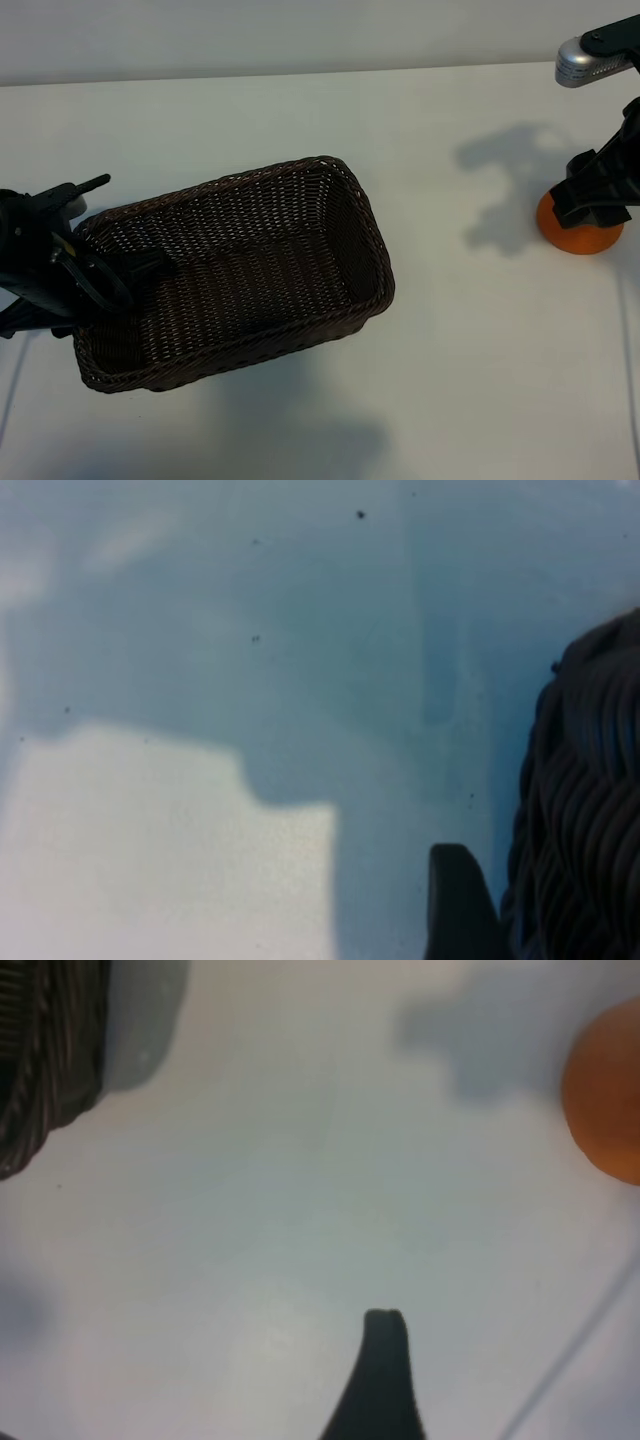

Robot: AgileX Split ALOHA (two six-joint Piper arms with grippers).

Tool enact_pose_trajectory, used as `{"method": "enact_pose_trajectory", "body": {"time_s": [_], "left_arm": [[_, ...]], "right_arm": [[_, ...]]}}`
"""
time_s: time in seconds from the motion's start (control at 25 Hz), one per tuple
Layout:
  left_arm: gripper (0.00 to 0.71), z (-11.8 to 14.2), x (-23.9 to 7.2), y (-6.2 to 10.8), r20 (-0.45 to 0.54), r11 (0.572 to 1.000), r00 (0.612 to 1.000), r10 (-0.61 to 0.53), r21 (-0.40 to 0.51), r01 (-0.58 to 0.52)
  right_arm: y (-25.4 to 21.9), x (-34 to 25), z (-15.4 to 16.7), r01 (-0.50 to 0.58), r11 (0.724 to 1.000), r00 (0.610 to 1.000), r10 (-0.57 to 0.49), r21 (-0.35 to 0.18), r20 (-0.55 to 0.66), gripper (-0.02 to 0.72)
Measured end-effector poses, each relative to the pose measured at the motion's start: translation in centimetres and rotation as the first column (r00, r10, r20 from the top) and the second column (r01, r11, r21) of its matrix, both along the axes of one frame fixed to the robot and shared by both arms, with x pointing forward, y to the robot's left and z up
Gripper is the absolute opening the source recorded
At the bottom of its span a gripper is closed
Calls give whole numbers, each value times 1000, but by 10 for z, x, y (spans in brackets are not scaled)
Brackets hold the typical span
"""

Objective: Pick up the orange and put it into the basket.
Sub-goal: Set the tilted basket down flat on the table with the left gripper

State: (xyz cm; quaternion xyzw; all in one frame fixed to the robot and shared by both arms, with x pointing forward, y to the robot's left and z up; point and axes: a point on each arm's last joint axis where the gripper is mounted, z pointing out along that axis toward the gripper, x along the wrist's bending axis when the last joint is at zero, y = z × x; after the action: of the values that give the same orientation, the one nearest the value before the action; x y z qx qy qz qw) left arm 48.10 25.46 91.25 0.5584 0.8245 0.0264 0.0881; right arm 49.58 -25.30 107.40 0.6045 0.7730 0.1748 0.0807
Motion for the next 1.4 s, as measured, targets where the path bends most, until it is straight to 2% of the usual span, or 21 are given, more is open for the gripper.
{"method": "enact_pose_trajectory", "body": {"time_s": [0.2, 0.36, 0.48, 0.52, 0.56, 0.72, 1.12, 1.4], "left_arm": [[413, 11, 0, 0, 48, 999, 999, -5, -32, 7], [413, 30, -1, 9, 123, 996, 992, 19, -87, -9], [386, 43, -3, 18, 174, 991, 984, 41, -131, -18], [342, 47, -4, 21, 184, 988, 981, 56, -153, -28], [332, 50, -5, 23, 194, 987, 980, 45, -161, -13], [331, 60, -8, 29, 238, 977, 971, 35, -213, 17], [331, 76, -6, 24, 334, 937, 938, 91, -348, 33], [331, 89, 12, 23, 379, 933, 924, 59, -351, 84]], "right_arm": [[0, 0, 0, 0, 1000, 1000, 0, -1, 0, 595], [0, 0, 0, -1, 1000, 1000, 1, -1, 0, 595], [0, 0, 0, -1, 1000, 1000, 1, -1, 0, 595], [0, 0, 0, -1, 1000, 1000, 1, -1, 0, 595], [0, 0, 0, -1, 1000, 1000, 1, -1, 0, 595], [0, 0, 0, 0, 1000, 1000, 0, -1, 0, 595], [0, 0, 0, 0, 1000, 1000, 0, -1, 0, 595], [0, 0, 0, -1, 1000, 1000, 1, -1, 0, 595]]}}
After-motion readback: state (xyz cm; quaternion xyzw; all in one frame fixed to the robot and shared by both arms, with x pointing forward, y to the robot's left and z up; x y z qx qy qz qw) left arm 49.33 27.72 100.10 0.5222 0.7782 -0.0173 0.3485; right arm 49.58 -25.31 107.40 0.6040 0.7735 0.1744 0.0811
